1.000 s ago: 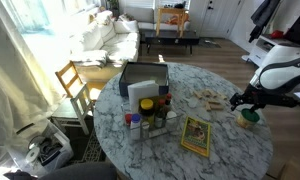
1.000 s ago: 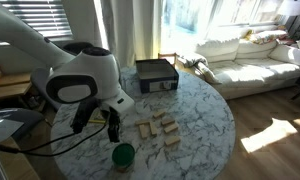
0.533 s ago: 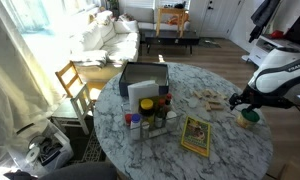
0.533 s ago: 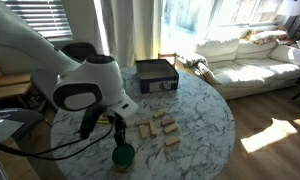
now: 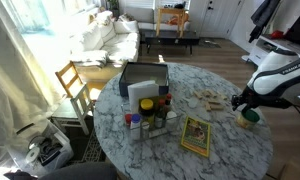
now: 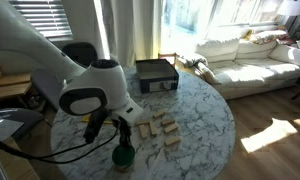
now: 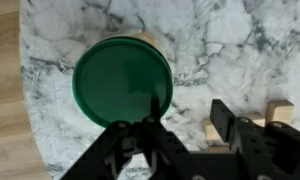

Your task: Place the yellow can on top of the green lid

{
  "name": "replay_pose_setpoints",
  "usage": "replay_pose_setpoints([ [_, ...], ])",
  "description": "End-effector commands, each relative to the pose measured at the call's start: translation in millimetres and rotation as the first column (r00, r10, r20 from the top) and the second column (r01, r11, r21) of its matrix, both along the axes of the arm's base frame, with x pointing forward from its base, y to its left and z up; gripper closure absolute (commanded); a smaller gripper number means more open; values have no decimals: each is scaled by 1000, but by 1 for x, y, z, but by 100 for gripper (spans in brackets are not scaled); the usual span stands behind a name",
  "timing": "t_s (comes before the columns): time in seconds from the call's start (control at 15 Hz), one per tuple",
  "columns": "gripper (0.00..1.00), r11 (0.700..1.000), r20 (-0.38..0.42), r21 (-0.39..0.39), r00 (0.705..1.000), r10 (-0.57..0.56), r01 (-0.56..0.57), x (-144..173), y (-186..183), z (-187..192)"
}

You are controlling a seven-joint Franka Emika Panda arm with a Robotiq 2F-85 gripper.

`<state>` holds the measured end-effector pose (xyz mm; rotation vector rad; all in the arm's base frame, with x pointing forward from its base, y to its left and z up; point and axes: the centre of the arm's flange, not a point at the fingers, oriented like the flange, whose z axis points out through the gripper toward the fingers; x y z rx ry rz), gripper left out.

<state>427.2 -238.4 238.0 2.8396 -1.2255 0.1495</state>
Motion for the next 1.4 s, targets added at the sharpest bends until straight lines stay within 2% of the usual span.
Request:
replay_pose_setpoints([
  [0.0, 57, 999, -7, -37, 1000, -11, 11, 4, -3, -8],
  [0.07, 65, 999, -10, -39, 1000, -12, 11, 5, -5, -8],
  [0.2, 71, 999, -15, -48, 1000, -16, 15, 4, -7, -8],
  [0.27, 88, 998, -17, -53, 1000, -16, 15, 4, -9, -8],
  [0.33, 95, 998, -19, -57, 1000, -17, 16, 3, -9, -8],
  [0.4, 93, 998, -22, -61, 1000, -17, 16, 3, -10, -7],
  [0.47, 100, 998, -24, -66, 1000, -18, 16, 2, -11, -8],
  [1.0, 100, 995, -39, -95, 999, -37, 33, 0, -14, -4],
  [1.33, 100, 993, -6, -114, 1000, -26, 25, -4, 2, 37],
])
